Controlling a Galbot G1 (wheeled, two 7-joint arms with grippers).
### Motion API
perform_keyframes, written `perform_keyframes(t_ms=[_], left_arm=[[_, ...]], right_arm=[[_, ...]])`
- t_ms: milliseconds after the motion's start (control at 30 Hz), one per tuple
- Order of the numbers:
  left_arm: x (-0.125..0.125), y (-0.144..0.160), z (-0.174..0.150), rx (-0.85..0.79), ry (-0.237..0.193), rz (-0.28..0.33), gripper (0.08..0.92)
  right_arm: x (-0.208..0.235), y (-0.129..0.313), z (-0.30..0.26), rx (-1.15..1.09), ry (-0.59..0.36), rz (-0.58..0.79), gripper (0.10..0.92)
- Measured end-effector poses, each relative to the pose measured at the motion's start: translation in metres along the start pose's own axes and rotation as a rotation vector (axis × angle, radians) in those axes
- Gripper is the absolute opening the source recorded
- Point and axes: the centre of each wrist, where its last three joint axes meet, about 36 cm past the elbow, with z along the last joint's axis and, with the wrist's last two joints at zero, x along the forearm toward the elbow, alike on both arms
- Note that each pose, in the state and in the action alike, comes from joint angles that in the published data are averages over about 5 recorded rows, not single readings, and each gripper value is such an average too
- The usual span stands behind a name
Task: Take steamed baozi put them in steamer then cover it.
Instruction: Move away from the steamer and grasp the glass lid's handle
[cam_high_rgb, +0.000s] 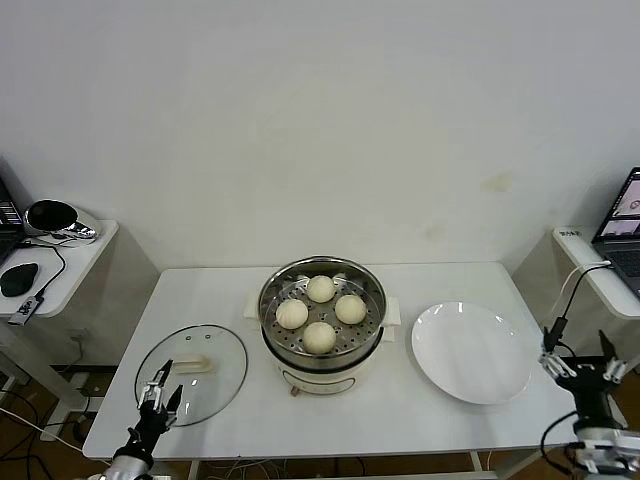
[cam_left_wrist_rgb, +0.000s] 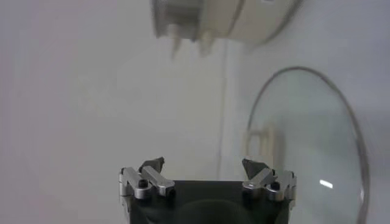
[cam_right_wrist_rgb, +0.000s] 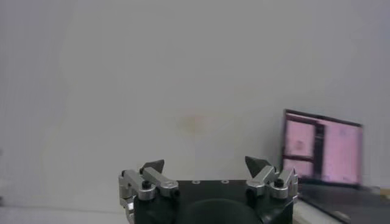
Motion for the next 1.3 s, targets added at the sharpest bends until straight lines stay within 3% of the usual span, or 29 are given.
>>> perform_keyframes(t_ms=[500, 1000, 1300], left_arm=[[-0.061, -0.003, 0.020, -0.096, -0.020, 0.007, 0.823], [-0.102, -0.005, 0.036, -0.090, -0.001, 0.010, 0.814], [-0.109, -0.013, 0.039, -0.072, 0.008, 0.023, 0.584]], right_arm=[[0.030, -0.022, -0.003, 0.038, 0.021, 0.092, 0.823], [0.037, -0.026, 0.002, 0.045, 0.039, 0.116, 0.823], [0.038, -0.026, 0.004, 0.047, 0.048, 0.116, 0.823]])
